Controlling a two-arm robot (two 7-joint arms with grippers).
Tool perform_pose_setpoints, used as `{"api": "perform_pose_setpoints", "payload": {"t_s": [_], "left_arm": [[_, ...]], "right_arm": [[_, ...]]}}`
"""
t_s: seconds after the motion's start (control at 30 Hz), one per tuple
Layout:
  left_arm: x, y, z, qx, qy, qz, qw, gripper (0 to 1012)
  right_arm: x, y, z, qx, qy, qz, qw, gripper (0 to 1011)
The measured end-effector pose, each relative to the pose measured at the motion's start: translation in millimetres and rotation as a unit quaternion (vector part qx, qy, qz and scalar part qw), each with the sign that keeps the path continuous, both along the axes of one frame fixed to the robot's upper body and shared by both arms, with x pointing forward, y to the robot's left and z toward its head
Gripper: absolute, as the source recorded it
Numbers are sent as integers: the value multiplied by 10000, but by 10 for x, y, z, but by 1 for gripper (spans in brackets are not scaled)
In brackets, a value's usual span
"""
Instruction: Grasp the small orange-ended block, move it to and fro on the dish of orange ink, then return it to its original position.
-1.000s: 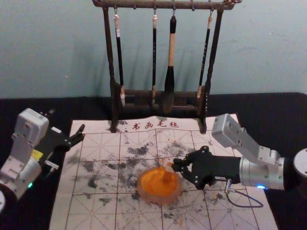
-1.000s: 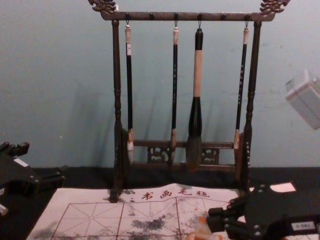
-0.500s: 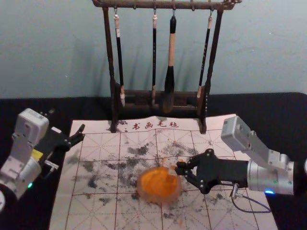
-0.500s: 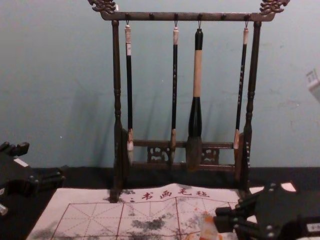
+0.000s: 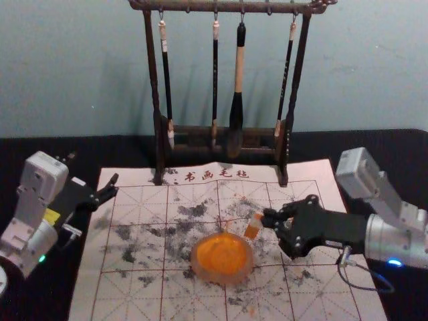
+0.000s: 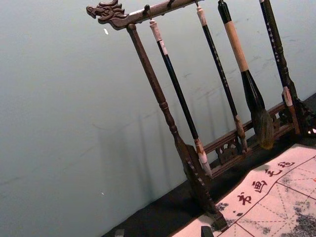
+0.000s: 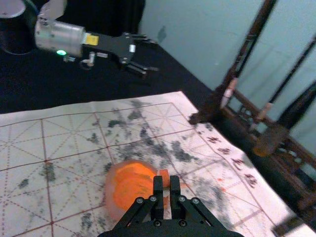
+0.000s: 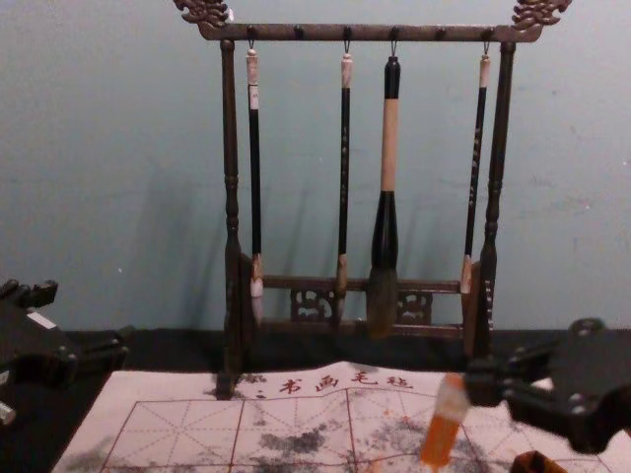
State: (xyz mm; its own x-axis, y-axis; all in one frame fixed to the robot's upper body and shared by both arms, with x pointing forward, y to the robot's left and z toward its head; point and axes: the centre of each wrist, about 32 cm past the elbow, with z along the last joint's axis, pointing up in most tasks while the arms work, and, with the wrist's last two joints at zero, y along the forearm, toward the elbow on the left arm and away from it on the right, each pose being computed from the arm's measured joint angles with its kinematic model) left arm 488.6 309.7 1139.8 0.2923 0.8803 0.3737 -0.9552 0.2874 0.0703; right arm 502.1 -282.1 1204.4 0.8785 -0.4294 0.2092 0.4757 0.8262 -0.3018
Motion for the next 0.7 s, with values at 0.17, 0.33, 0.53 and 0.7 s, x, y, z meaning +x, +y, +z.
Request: {"api": "perform_pose_setpoints", "payload": {"t_s": [0.17, 0.33, 0.53, 0.7], "left_arm": [[0, 0, 0, 0, -1, 0, 10000, 1002], [0, 0, 0, 0, -1, 0, 10000, 1001], [0, 0, 0, 0, 0, 0, 10000, 1001], [0, 0, 0, 0, 0, 0, 10000, 1001]], "right_arm": [[-56, -123, 59, 36, -47, -243, 9997, 49], [-152, -273, 108, 75, -71, -518, 9986, 49], [-276, -427, 134, 71, -75, -769, 9970, 49], [-334, -491, 126, 68, -43, -881, 9961, 49]]}}
